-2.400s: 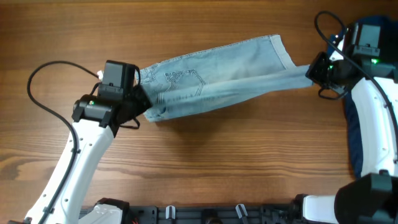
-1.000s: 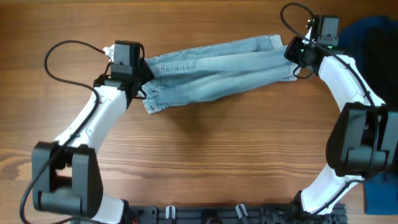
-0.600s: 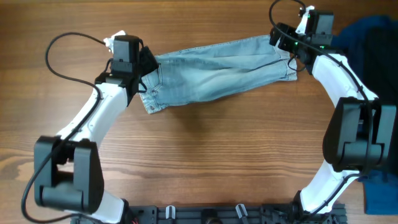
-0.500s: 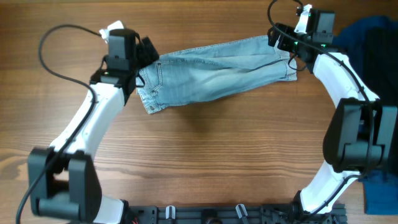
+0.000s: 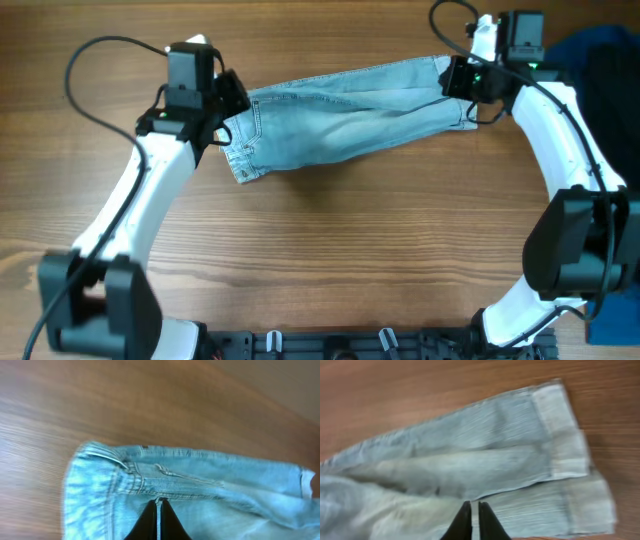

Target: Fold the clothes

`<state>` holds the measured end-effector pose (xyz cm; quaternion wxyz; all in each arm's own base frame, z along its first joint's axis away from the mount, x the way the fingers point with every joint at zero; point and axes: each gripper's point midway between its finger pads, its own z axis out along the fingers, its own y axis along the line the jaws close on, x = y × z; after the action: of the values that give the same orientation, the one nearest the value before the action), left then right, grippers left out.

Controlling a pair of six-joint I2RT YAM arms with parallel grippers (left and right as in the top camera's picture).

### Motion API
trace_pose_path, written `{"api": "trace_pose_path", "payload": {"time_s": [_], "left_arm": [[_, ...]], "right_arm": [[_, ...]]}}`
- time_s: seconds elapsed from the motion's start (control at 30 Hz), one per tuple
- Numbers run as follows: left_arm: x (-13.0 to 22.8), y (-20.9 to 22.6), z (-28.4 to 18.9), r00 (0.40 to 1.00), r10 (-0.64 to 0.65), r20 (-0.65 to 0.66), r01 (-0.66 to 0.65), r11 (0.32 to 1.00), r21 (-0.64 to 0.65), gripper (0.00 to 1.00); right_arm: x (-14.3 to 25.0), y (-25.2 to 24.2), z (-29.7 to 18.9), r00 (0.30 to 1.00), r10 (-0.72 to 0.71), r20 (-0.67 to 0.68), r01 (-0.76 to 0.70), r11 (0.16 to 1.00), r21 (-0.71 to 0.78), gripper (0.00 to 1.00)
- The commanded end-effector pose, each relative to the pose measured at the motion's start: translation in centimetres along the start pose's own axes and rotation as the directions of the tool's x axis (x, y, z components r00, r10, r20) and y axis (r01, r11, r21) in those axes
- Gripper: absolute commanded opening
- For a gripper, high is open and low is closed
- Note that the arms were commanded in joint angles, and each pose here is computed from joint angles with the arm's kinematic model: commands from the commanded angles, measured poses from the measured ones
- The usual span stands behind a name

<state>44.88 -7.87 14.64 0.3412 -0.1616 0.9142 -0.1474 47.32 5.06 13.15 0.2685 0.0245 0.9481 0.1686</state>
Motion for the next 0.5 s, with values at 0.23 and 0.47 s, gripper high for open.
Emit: {"api": "trace_pose_path", "payload": {"time_s": [0.23, 0.47], "left_arm": [[4.0, 1.5, 7.8, 0.992, -0.004, -0.128, 0.006, 1.000, 0.017, 0.04], [2.9, 3.1, 10.0, 0.999, 0.000, -0.043, -0.002, 0.998, -0.055, 0.04]], "right_arm": [[6.2, 0.0, 6.7, 0.970, -0.070, -0.231, 0.084, 0.995, 0.051, 0.04], [12.1, -3.0, 10.5, 0.908, -0.003, -0.420, 0.056, 0.992, 0.113, 0.04]]}}
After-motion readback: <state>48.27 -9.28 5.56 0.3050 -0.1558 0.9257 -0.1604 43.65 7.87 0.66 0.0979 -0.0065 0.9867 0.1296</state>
